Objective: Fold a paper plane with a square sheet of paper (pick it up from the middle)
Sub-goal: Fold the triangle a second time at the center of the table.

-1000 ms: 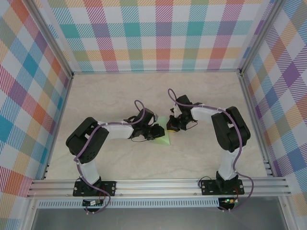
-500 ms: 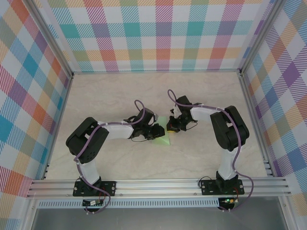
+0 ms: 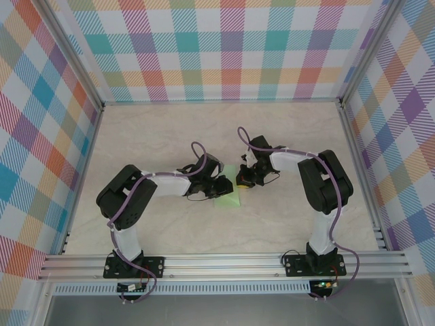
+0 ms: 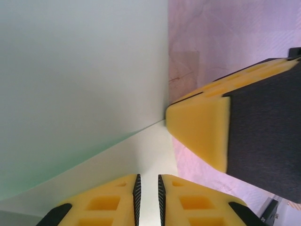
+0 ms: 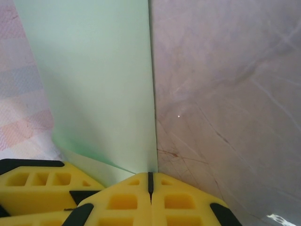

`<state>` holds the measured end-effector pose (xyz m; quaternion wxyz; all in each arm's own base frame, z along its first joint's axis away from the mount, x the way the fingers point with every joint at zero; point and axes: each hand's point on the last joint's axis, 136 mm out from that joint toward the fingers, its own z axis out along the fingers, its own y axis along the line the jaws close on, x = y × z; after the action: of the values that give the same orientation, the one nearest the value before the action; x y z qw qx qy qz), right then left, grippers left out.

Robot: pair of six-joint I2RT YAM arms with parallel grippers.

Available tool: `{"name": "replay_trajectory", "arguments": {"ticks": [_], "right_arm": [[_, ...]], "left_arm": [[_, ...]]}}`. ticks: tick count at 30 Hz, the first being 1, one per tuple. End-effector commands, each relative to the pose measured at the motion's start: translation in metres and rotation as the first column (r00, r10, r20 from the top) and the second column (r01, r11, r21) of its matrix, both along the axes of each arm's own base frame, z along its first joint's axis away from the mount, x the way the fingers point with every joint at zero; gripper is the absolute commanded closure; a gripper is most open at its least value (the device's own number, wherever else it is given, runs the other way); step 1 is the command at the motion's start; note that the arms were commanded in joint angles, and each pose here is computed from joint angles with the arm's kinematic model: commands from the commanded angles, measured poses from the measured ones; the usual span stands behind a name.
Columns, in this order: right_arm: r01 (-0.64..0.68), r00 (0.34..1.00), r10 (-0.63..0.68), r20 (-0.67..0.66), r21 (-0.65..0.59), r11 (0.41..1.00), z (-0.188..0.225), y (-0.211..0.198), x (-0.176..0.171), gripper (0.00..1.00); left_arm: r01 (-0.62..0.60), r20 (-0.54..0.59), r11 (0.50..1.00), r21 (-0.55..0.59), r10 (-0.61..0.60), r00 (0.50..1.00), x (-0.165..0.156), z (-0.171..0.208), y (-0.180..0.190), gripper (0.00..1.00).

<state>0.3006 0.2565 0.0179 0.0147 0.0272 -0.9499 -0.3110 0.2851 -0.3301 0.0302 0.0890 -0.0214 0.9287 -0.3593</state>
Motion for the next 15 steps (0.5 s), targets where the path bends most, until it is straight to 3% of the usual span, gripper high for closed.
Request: {"name": "replay_trajectory", "arguments": {"ticks": [1,15], "right_arm": [[-0.024,0.999,0.024,-0.033,-0.008,1.0,-0.0043,0.0,-0.0086,0.97],[-0.016,0.999,0.015,-0.031,-0.028,0.999,-0.0049,-0.0037,-0.0092,0.97]], "left_arm": [[-0.001,-0.006,1.0,0.03,0.002,1.0,0.0026,-0.0056,0.0003,0.81],[0.009,-0.013,0.999,0.042,-0.008,1.0,0.0006,-0.0111,0.0015,0.81]]}}
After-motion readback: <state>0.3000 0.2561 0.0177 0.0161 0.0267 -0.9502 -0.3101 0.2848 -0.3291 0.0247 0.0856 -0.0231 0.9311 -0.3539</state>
